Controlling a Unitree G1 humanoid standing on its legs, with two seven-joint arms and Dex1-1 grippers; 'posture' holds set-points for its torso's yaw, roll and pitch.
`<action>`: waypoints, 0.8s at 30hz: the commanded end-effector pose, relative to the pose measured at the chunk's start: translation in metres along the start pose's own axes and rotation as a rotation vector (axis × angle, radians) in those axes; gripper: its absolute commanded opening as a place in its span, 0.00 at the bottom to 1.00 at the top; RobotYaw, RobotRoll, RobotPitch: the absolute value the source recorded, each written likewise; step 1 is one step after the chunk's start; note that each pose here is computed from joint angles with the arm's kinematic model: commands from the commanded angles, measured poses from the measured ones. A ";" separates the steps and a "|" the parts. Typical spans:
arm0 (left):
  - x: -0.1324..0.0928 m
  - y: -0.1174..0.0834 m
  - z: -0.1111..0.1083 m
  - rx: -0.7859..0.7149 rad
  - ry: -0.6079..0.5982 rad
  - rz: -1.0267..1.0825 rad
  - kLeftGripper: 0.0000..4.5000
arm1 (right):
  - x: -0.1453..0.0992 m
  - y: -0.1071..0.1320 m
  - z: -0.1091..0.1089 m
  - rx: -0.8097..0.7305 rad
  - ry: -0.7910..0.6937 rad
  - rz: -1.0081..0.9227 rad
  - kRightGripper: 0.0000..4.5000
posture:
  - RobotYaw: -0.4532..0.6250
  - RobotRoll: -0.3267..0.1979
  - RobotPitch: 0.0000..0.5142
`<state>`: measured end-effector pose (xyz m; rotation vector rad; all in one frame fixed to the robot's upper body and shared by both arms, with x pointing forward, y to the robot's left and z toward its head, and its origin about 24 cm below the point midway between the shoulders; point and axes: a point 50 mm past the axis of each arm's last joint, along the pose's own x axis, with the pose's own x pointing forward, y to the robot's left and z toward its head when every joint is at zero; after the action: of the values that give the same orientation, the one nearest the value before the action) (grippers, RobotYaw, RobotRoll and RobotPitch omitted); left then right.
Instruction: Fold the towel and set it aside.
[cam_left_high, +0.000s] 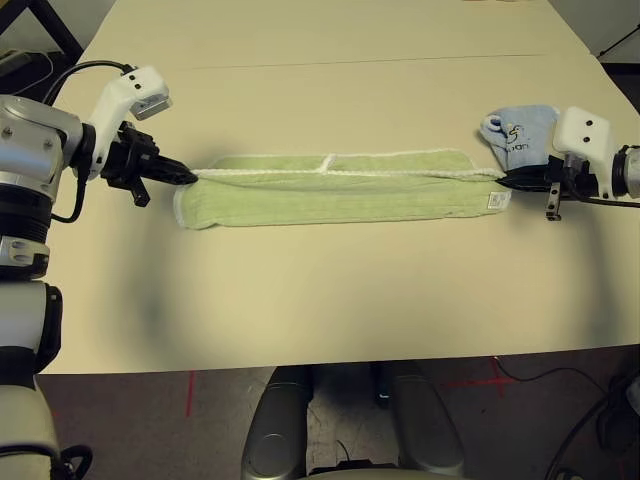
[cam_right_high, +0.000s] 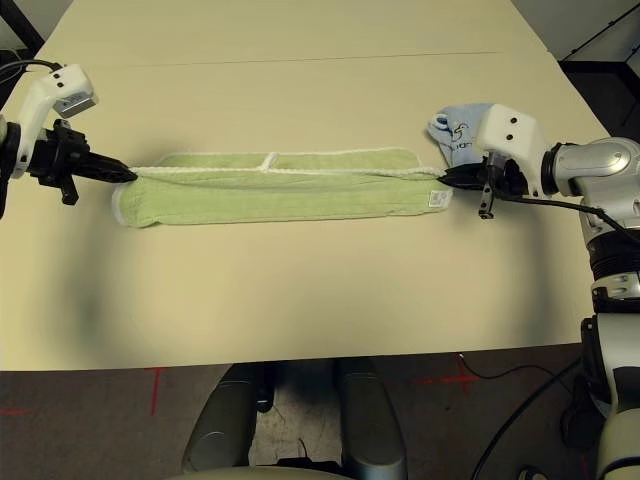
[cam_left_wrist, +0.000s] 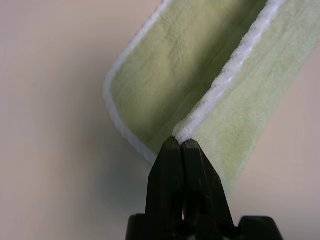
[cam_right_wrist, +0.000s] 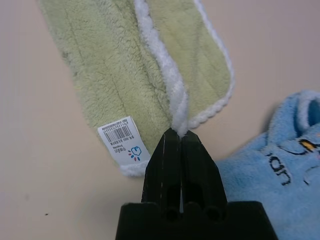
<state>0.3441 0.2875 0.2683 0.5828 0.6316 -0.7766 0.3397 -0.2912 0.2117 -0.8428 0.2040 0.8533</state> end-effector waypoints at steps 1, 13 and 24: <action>0.001 0.005 -0.005 -0.014 0.034 0.040 0.00 | 0.000 -0.005 -0.003 0.003 0.031 -0.058 0.00 | 0.48 0.62 0.50; 0.012 0.014 -0.003 -0.006 0.037 0.158 0.00 | 0.014 -0.014 0.008 0.029 0.029 -0.131 0.00 | 0.48 0.62 0.50; 0.020 0.014 -0.006 -0.007 0.058 0.135 0.00 | 0.038 -0.009 0.013 0.012 0.090 -0.092 0.00 | 0.48 0.62 0.51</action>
<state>0.3658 0.2862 0.2549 0.6271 0.6161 -0.6423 0.3685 -0.2628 0.2087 -0.8669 0.2234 0.7341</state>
